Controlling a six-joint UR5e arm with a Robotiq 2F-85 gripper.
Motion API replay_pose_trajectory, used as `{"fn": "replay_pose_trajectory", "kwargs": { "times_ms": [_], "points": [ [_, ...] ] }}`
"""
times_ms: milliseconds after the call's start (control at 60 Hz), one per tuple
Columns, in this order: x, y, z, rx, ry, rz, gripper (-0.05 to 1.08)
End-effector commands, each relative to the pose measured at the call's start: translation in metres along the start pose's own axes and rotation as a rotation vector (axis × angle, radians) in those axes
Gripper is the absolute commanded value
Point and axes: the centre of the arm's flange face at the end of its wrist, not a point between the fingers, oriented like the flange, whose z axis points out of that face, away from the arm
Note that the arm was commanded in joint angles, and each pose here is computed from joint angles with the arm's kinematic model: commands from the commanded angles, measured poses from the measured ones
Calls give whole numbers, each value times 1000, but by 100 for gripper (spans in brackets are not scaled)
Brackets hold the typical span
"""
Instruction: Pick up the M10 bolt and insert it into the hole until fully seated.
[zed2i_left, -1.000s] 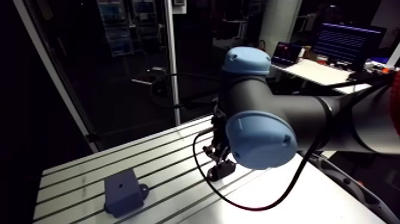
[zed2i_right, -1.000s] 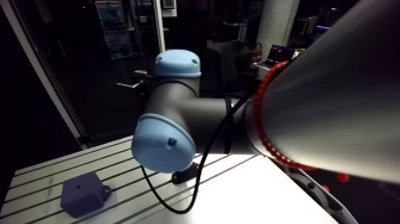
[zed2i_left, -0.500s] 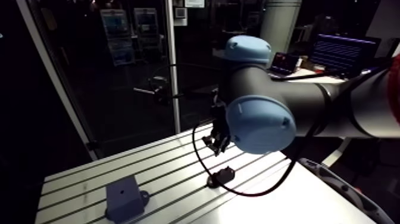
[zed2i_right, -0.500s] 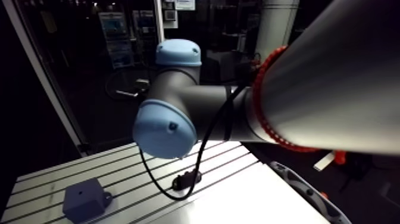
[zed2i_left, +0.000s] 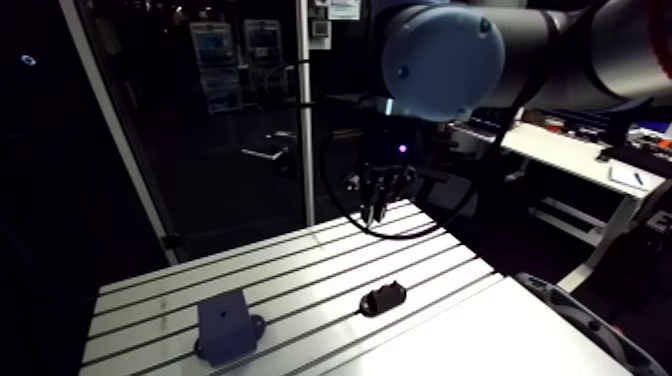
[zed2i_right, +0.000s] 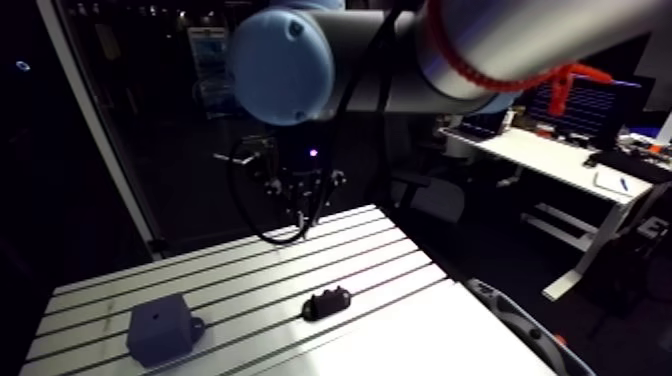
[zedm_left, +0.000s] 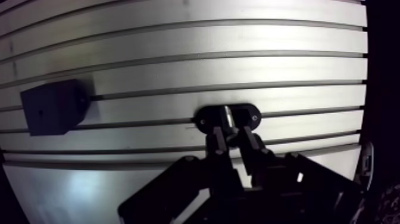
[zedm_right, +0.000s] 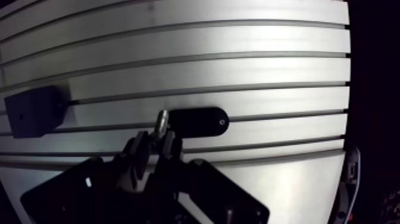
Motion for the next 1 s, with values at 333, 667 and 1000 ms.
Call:
{"fn": "replay_pose_trajectory", "kwargs": {
  "times_ms": [333, 667, 1000],
  "points": [
    [58, -104, -74, -15, -216, -120, 108],
    [68, -160, -66, -26, -252, -208, 108],
    [66, -207, -57, -27, -261, -268, 108]
  ]
}}
